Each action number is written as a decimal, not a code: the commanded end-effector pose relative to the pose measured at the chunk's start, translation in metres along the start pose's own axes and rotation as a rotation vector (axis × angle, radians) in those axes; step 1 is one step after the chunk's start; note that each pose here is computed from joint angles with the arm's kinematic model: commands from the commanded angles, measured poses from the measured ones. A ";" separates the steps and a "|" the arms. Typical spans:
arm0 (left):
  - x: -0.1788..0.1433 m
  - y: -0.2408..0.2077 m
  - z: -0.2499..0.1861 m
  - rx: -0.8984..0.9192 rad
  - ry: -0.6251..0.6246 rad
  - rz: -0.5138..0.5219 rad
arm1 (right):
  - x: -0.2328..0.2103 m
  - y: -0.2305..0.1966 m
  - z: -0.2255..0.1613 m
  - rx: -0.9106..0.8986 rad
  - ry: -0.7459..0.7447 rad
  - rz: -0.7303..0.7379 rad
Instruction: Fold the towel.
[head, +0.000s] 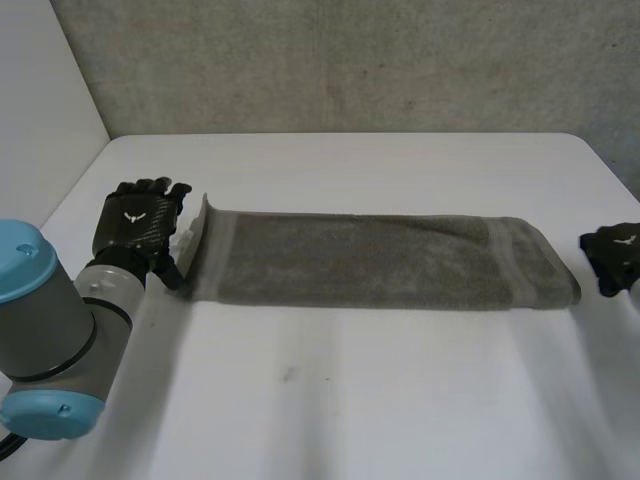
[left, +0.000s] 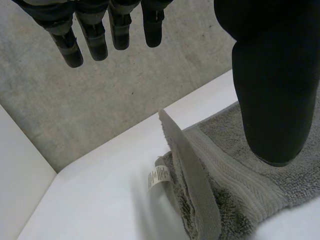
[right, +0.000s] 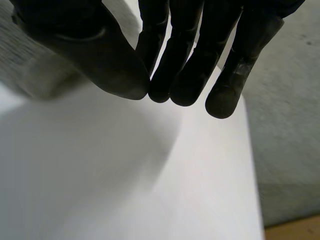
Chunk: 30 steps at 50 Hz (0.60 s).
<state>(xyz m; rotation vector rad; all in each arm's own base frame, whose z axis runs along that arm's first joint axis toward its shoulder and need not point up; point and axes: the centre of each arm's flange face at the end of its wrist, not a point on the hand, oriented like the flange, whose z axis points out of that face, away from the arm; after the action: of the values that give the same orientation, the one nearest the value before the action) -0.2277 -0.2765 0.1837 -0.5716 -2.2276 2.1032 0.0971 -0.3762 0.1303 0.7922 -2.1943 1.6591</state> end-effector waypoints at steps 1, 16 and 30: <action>-0.003 -0.004 0.001 0.011 -0.007 0.000 | 0.032 0.007 0.006 -0.024 0.075 -0.044; -0.005 -0.004 0.001 0.013 -0.014 0.000 | -0.007 -0.007 -0.016 0.128 -0.174 0.086; -0.006 -0.004 0.001 0.014 -0.016 -0.001 | -0.017 0.003 -0.010 0.121 -0.214 0.087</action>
<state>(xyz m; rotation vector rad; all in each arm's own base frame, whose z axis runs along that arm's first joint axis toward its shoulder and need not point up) -0.2240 -0.2790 0.1889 -0.5551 -2.2200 2.1264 0.1088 -0.3592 0.1266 0.9610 -2.3080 1.8541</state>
